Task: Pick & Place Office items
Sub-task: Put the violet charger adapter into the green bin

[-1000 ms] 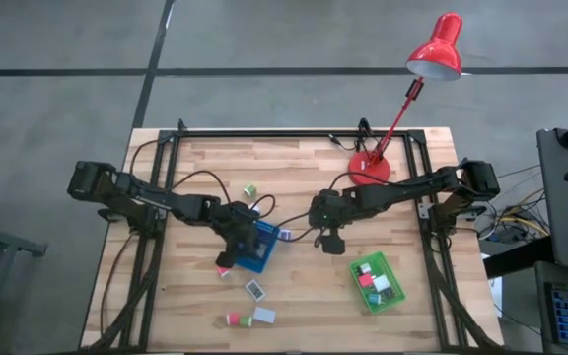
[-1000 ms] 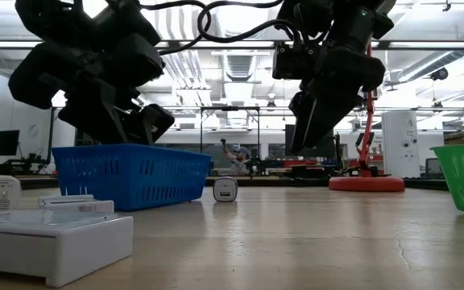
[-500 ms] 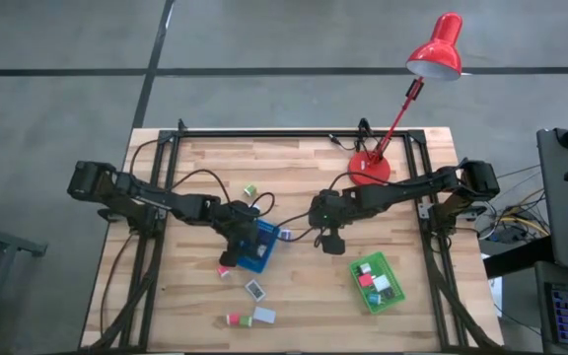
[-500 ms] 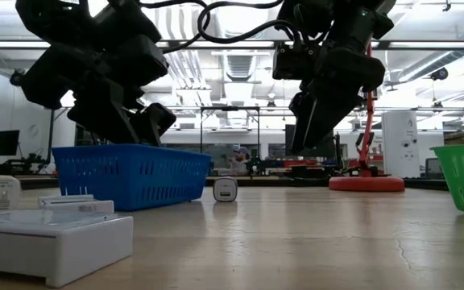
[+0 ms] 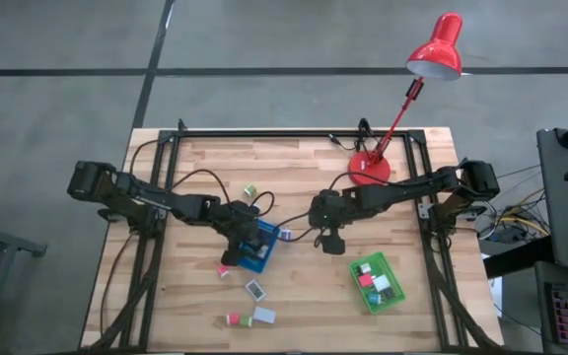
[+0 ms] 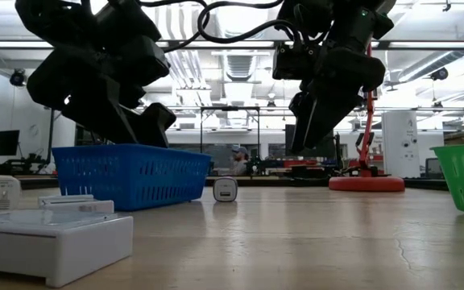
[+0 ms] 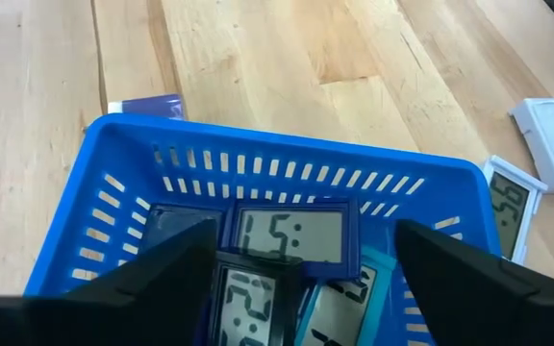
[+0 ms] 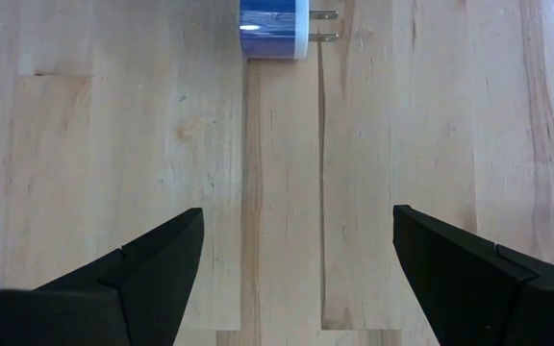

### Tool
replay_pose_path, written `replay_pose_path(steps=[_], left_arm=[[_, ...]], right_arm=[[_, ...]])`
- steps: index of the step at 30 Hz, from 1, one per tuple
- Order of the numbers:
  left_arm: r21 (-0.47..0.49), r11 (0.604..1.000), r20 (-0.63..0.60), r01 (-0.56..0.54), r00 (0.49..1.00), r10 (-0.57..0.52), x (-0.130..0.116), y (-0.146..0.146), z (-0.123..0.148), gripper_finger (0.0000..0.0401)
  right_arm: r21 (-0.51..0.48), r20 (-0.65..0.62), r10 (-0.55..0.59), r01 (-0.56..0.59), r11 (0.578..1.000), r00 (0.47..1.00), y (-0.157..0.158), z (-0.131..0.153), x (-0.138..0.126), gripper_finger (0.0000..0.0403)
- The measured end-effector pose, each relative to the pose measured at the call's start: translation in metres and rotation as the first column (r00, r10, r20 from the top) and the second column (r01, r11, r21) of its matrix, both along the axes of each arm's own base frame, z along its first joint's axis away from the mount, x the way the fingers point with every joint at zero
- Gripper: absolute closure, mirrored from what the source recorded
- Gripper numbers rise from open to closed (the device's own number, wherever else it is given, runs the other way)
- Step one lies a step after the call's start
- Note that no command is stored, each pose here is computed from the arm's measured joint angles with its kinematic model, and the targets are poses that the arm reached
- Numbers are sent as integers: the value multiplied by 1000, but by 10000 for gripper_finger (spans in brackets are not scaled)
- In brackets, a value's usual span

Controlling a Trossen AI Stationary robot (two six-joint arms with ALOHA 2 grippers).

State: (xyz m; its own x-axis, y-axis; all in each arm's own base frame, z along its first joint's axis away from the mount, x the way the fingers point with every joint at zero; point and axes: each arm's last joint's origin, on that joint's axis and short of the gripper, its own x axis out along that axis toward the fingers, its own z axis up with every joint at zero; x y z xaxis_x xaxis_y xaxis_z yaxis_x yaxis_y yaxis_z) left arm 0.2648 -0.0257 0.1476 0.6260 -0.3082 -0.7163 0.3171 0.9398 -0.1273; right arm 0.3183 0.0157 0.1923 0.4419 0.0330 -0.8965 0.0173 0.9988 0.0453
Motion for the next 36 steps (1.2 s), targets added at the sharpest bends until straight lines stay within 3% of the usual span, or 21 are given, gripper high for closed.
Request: replay_pose_path(steps=[11,27,32,36], left_arm=[[31,1000,15,-5,1000,4,0,1,2,73],[154,982,230,-108,971,71,-18,7,46,75],[167,970,337,-176,935,112,-34,10,51,76],[149,962,456,-230,879,139,-49,12,52,76]], right_arm=[[16,22,10,-11,1000,1000,2,0,2,77],[25,75,22,-24,999,997,3,-7,2,77],[22,114,35,-38,999,993,5,-9,4,77],[22,175,60,-64,998,983,10,-10,6,77]])
